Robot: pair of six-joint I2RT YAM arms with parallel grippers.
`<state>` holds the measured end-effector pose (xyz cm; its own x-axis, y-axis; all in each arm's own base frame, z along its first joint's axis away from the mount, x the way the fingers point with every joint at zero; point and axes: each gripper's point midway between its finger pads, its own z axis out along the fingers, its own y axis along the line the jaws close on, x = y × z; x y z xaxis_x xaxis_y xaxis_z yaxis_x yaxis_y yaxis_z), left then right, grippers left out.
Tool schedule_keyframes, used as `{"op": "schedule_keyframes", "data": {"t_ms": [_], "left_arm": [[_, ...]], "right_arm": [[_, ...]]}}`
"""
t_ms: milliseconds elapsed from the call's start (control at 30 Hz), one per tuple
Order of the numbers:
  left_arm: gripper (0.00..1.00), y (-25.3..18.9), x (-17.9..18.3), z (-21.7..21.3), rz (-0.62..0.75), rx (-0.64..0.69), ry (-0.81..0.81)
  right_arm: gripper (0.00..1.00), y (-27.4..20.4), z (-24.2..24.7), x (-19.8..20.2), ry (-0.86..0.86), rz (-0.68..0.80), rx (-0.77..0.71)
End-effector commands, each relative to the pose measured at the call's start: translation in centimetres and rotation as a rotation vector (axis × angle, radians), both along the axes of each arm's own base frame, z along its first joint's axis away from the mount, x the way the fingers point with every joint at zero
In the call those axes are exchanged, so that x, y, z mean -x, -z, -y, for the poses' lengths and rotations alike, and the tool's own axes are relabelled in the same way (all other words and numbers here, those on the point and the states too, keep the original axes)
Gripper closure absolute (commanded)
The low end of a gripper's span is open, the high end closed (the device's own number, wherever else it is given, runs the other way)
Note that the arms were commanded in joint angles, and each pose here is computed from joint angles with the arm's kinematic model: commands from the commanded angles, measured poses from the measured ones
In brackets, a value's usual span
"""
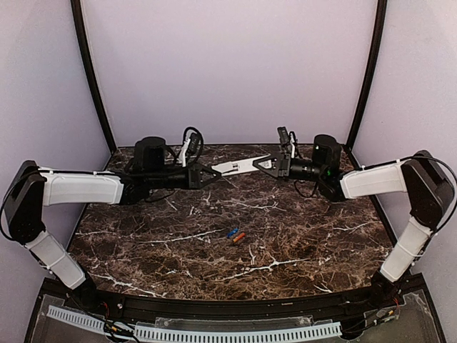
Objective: Load the batteries into the remote control
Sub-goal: Remove the battery cover from the remote control, then place the battery cover at the center of the board.
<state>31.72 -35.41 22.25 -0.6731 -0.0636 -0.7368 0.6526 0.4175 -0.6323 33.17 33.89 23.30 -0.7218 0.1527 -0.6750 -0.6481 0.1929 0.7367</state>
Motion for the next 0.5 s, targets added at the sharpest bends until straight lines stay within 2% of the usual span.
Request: {"op": "schedule_keyframes", "data": {"t_ms": [0, 200, 467], "left_arm": [[1.0, -0.4, 0.7, -1.5, -0.006, 0.029, -0.025], [0.99, 3.1, 1.3, -4.6, -0.117, -0.023, -0.092], [1.0, 10.6, 3.7, -6.9, -0.329, -0.139, -0.132]], "right_arm": [[1.0, -1.0, 1.0, -0.1, 0.041, 0.064, 0.058], [1.0, 1.6, 4.8, -1.2, 0.146, 0.005, 0.157], [1.0, 3.6, 6.8, 0.4, 0.121, -0.049, 0.195]]}}
